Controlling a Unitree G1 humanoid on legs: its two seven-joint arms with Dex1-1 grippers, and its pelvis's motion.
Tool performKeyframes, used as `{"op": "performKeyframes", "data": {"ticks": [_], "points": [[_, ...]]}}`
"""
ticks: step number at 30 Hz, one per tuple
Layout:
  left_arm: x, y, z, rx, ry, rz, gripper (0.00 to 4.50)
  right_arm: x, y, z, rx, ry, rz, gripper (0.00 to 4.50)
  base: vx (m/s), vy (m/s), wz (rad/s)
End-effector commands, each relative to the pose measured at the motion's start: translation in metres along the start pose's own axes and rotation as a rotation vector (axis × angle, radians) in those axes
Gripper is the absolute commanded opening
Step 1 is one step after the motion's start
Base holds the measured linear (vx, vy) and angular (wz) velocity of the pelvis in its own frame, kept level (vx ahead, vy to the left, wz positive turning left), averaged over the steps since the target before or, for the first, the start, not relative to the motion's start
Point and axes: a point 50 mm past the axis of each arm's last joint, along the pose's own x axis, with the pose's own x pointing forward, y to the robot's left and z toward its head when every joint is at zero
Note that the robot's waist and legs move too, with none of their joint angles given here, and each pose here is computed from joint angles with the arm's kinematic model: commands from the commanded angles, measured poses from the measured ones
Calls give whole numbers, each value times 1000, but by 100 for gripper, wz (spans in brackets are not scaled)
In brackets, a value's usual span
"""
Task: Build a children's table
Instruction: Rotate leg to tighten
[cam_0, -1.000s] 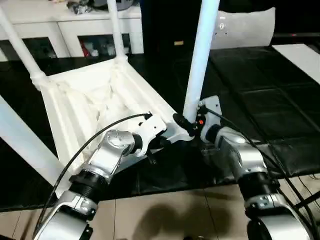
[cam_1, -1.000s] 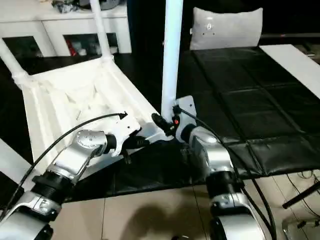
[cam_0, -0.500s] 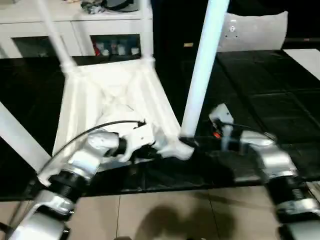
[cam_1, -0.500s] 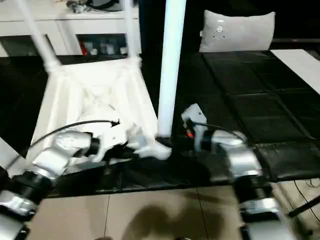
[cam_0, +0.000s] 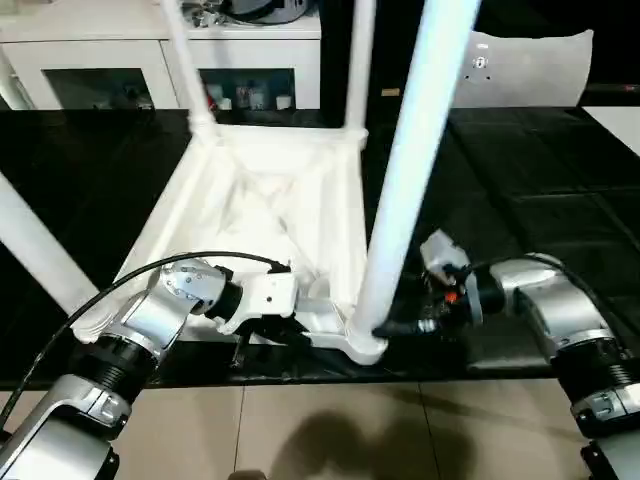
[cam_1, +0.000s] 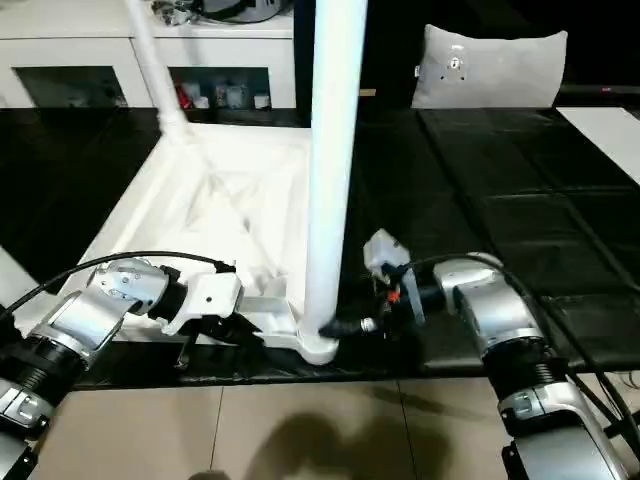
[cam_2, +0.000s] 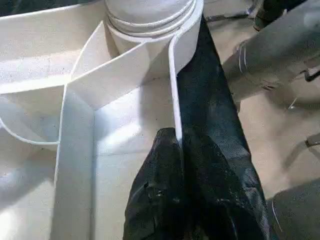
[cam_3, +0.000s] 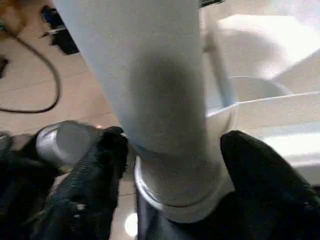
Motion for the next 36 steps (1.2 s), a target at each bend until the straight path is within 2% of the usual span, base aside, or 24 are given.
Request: {"op": "performKeyframes", "data": {"ticks": [1,4,5,9,14,16,18,19,20,23,25,29,30,34,36], "points": [[9,-4,2,54,48,-96,0,2,-2,5,-15,-3,15,266,0,0,0],[9,-3,2,53,47,-94,0,4,-3,5,-20,-13,3,260,0,0,0],[9,-3,2,53,46,-93,0,6,-3,5,-19,-20,4,235,0,0,0],[8,-3,2,46,37,-90,0,7,-1,5,0,-38,34,214,0,0,0],[11,0,6,-52,-40,-29,0,11,2,11,26,-133,26,206,0,0,0],[12,2,9,-106,-62,23,0,18,-3,12,34,-147,-75,205,0,0,0],[16,7,13,-190,-101,108,0,31,-15,15,65,-178,-284,205,0,0,0],[17,7,14,-197,-106,118,0,32,-17,15,73,-184,-309,204,0,0,0],[20,10,18,-230,-127,171,0,39,-25,18,117,-210,-429,204,0,0,0],[24,15,23,-266,-148,241,0,46,-33,21,174,-231,-571,202,0,0,0],[32,22,32,-302,-171,333,0,57,-40,23,231,-251,-711,202,0,0,0],[38,25,40,-323,-198,369,0,64,-41,26,213,-264,-750,202,0,0,0],[40,24,44,-326,-205,375,0,66,-40,27,204,-281,-747,255,0,0,0],[42,25,48,-325,-201,397,0,67,-38,29,195,-313,-750,297,0,0,0],[40,25,44,-316,-183,407,0,63,-36,29,167,-316,-737,313,0,0,0]]}}
